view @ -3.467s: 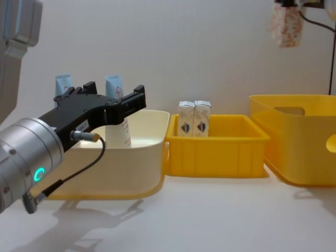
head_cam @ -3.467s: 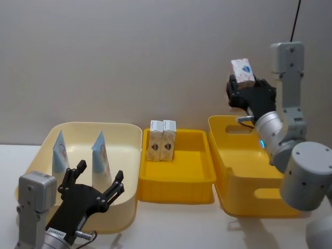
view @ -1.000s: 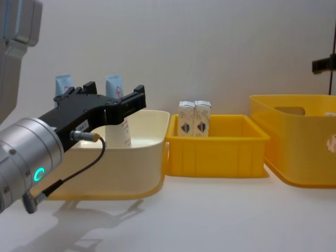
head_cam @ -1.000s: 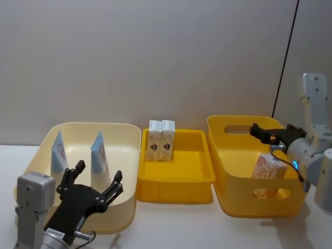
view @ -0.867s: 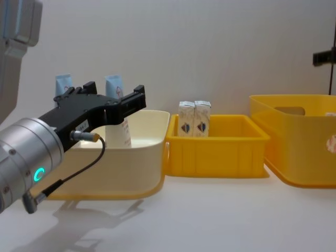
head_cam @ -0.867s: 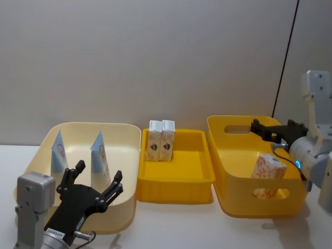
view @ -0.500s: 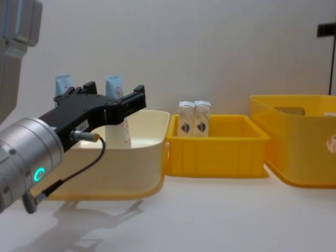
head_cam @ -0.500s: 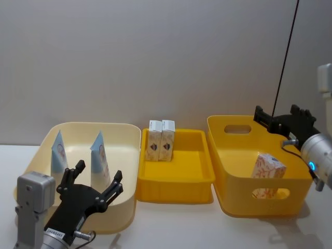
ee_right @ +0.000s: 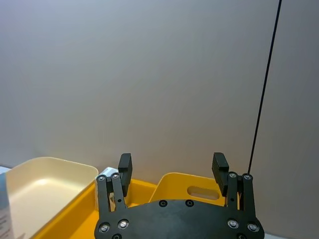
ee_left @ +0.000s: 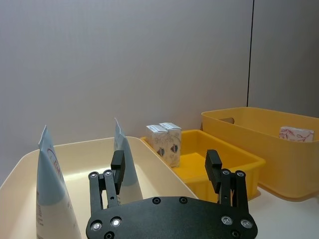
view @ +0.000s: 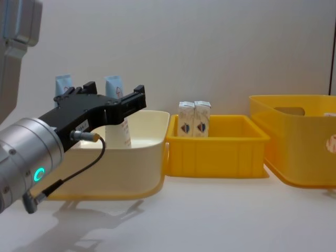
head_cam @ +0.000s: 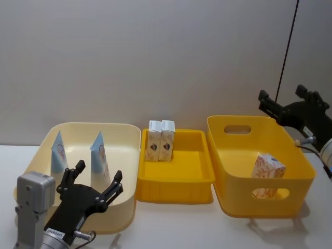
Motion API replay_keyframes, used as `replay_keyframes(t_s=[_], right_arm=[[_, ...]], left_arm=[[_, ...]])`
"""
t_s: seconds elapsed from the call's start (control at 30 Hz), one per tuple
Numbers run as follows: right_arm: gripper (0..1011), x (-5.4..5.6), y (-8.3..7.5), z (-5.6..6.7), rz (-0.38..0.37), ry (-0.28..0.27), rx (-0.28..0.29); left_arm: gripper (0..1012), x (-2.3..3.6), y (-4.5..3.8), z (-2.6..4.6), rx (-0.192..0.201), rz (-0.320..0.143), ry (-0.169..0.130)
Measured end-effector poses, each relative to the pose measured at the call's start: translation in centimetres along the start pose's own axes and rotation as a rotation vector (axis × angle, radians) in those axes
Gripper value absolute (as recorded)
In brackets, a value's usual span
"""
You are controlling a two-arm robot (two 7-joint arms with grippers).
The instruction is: Bimanual collaborative sorting of washing and personal care products
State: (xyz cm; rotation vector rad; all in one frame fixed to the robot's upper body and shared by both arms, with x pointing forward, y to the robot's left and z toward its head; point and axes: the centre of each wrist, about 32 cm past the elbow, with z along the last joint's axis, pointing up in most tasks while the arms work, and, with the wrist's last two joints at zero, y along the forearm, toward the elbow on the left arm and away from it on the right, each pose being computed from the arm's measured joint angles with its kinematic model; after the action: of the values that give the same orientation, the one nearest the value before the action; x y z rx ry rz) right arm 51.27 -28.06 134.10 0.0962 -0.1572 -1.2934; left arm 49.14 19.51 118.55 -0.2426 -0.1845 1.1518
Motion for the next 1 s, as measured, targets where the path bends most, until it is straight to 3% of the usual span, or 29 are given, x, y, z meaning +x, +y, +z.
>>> replay_keyframes(t_s=[0.2,0.33,0.73,1.0], right_arm=[[1001,0.0,-0.7,0.4,0.028,-0.008,0.032],[1001,0.0,-1.1,0.6,0.042,-0.012,0.046],[1001,-0.1,-1.8,0.9,0.068,-0.021,0.074],[1001,-0.1,-1.9,1.0,0.074,-0.023,0.081]], left_arm=[[1002,0.38,-0.22,-0.01,0.0,-0.003,0.008],[1002,0.97,-0.57,-0.04,0.007,-0.009,0.022],[1002,4.0,-2.1,-0.78,0.059,-0.011,0.065],[1002,5.1,-2.79,-1.11,0.085,-0.005,0.07]])
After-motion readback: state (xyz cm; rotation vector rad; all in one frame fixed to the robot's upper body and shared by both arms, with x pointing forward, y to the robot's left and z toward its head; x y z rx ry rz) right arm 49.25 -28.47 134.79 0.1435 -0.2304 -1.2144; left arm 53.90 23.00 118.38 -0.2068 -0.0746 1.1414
